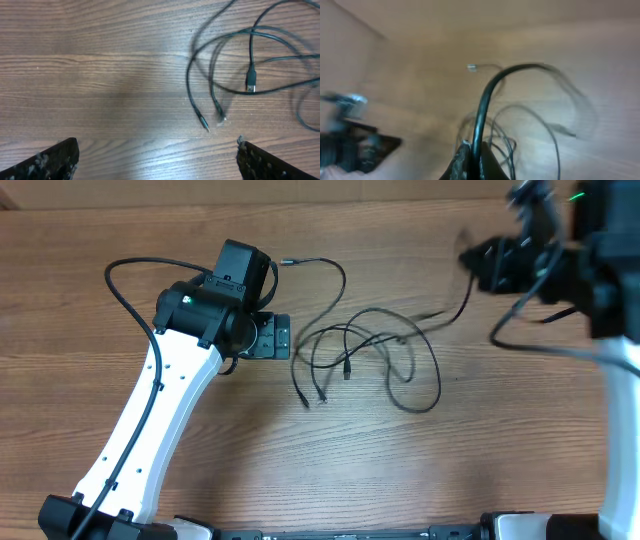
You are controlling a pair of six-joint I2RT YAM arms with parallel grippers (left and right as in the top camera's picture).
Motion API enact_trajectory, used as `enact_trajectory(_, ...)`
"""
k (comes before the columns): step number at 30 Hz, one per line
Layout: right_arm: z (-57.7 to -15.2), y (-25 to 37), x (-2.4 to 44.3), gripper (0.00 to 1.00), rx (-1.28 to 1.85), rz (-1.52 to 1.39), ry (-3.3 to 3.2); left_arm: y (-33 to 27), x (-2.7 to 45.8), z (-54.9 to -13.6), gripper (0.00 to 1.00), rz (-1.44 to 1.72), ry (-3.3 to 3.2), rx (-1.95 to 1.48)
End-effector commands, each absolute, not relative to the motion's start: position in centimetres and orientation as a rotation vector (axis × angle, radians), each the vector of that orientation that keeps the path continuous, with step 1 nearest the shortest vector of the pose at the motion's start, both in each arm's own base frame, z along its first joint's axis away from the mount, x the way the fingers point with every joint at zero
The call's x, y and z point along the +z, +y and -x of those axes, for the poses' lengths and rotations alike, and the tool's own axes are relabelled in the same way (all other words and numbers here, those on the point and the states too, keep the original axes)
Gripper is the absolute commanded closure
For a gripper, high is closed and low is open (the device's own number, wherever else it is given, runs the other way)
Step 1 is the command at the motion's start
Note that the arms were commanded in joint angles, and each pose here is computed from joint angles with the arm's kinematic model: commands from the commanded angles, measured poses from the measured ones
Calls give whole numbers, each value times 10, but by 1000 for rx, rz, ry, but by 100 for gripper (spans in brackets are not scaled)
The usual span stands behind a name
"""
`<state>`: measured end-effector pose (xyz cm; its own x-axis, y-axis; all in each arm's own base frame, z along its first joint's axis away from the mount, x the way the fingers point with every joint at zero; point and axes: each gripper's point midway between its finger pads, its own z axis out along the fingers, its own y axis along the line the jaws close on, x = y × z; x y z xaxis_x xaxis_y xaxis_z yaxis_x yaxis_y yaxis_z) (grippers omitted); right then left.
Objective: Untangle cables
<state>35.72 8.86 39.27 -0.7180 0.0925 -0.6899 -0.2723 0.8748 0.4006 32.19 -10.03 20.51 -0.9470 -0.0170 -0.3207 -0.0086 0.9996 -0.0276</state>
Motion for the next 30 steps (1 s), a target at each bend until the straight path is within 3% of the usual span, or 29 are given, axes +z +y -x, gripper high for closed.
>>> enact_trajectory(1,-332,87,486,96,568,193,2033,-102,212,-324,0,42,2793,-56)
enact_trajectory(5,-309,73,556,96,452,180,1819,-102,212,-324,0,42,2793,-56)
enact_trajectory(11,-295,66,606,96,395,178,1635,-102,212,-324,1,42,2793,-56)
enact_trajectory(16,-311,18,641,96,151,-23,1491,-102,212,-324,0,42,2793,-56)
enact_trajectory(25,-348,-68,629,96,-365,-281,1494,-102,212,-324,0,42,2793,-56)
enact_trajectory(30,-374,-134,598,96,-535,-425,1557,-102,212,-324,0,42,2793,-56)
